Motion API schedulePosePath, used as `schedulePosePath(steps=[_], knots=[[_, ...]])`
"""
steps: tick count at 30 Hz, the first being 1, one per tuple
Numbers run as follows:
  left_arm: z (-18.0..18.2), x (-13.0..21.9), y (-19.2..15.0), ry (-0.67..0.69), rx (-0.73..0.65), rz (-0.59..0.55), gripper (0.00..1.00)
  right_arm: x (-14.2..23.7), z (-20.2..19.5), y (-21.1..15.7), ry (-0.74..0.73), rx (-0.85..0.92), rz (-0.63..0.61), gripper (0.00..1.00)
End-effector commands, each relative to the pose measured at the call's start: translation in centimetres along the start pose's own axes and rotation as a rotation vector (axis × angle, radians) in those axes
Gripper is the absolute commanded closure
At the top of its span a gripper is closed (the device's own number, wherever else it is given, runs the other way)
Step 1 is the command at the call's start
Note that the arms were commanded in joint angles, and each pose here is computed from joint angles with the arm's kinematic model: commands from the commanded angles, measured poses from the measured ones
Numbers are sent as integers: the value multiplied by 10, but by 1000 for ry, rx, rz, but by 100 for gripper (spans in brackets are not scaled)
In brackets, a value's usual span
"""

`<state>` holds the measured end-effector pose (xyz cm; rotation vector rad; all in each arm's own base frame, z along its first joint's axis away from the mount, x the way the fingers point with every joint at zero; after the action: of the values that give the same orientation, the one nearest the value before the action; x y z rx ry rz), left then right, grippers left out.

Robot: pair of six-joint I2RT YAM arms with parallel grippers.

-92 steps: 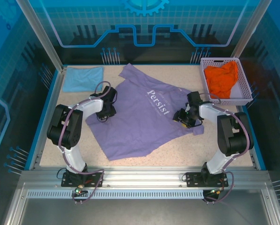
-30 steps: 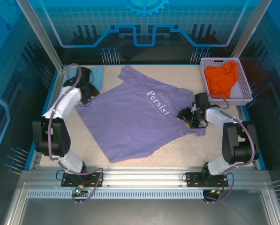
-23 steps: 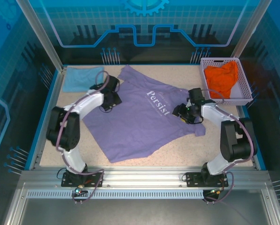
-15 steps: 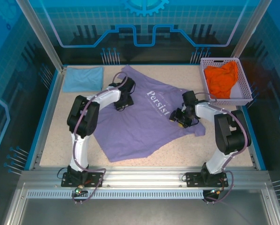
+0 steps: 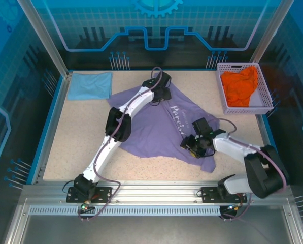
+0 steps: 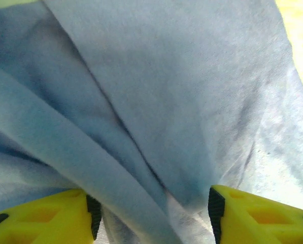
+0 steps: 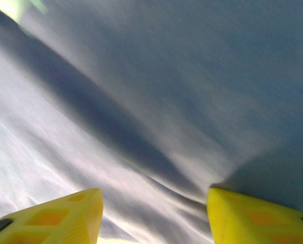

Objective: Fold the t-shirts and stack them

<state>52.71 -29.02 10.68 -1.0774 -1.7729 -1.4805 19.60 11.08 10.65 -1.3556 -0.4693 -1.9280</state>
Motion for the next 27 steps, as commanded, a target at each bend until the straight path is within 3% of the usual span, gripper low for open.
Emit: schedulePosePath(steps=[1,3,8,13,15,19,27], knots=[[6,-8,-10,-13,-26,81,35,16,-13,-5,-62,-85,-81,37],[11,10,1,-4,-27,59,31,33,2,1,-28,-8,-146,34],[33,88,23,41,-8,0,29,73,69,26,42,238,-295,36],[74,137,-5,50,104,-69,29,52,136,71,-42,339,-290,62],[93,141,-22,59,158,-60,31,31,164,91,-81,379,-247,69],[112,124,-59,43,208,23,32,-10,201,118,-157,432,-198,71],[140,95,-116,161,236,152,31,-68,221,152,-265,497,-162,59]])
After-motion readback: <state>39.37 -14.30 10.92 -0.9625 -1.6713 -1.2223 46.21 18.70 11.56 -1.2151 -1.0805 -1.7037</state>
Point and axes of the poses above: each hand's point on the last joint's axis, 136 mm out from that joint toward the fingers, its own x axis back along the fingers, its own z axis along the line the jaws close on, y = z × x, the point moved 9 cm from there along x, back along the fingers, and after that the axes turned 12 degrees about -x, right-handed, at the moved point
